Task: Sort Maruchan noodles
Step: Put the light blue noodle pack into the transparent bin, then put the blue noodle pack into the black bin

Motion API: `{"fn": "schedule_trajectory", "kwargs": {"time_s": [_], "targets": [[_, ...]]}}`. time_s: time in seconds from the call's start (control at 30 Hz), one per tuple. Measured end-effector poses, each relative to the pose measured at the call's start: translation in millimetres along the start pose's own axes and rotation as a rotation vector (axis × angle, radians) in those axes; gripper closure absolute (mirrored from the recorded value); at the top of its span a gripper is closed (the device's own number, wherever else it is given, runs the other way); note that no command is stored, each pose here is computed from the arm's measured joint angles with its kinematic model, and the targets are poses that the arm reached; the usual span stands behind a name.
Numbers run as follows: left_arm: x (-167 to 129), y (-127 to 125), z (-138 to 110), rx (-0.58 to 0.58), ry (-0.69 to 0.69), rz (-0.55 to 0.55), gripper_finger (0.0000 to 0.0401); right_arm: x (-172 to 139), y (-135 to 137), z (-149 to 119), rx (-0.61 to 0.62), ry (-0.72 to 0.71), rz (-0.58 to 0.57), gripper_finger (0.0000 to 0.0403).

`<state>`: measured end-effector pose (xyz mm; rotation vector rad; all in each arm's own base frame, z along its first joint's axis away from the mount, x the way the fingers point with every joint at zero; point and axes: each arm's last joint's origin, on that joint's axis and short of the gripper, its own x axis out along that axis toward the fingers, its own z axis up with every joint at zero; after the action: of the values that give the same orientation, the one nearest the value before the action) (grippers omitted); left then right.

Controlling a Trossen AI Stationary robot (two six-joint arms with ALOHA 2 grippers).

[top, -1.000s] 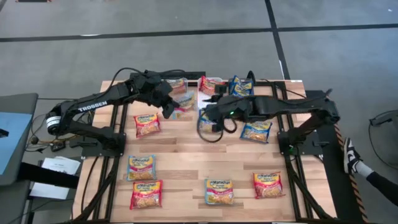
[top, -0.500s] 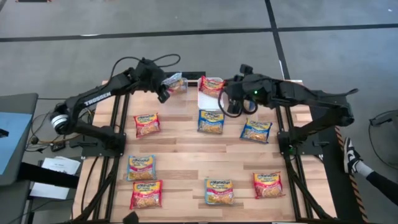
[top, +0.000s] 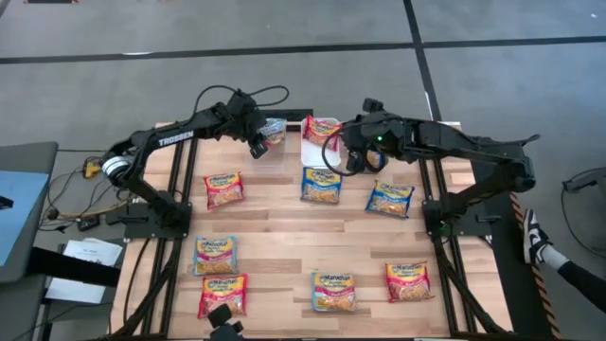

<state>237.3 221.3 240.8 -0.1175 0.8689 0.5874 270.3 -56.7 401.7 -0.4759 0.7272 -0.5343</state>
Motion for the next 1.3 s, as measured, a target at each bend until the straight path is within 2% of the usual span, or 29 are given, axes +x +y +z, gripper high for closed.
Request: {"fn": "schedule_trajectory", "kwargs": {"time_s": [0.27,0.4,0.57,0.83,1.07,1.3], "targets": [[18.3,1.4,-4.6,0.011,0.046,0.037,0.0295,-0.1,1.9,-4.7,-0.004,0.044,0.017,0.0243],[18.4,2.4,-4.6,0.042,0.047,0.048,0.0273,-0.3,2.5,-6.3,-0.011,0.058,0.023,0.0243],[18.2,6.2,-5.5,0.028,0.052,0.073,0.0238,-0.3,2.6,-6.3,0.011,0.059,0.024,0.0243],[17.3,10.8,-4.6,-0.002,0.067,0.221,0.0198,-0.5,3.9,-9.8,-0.005,0.091,0.038,0.0243],[12.7,9.5,-5.4,-0.039,0.115,0.170,0.0196,-0.5,3.9,-9.8,-0.006,0.091,0.039,0.0243],[-3.3,12.9,12.7,-0.073,0.134,0.157,0.0196,-0.8,4.6,-11.0,0.010,0.103,0.043,0.0243]]}}
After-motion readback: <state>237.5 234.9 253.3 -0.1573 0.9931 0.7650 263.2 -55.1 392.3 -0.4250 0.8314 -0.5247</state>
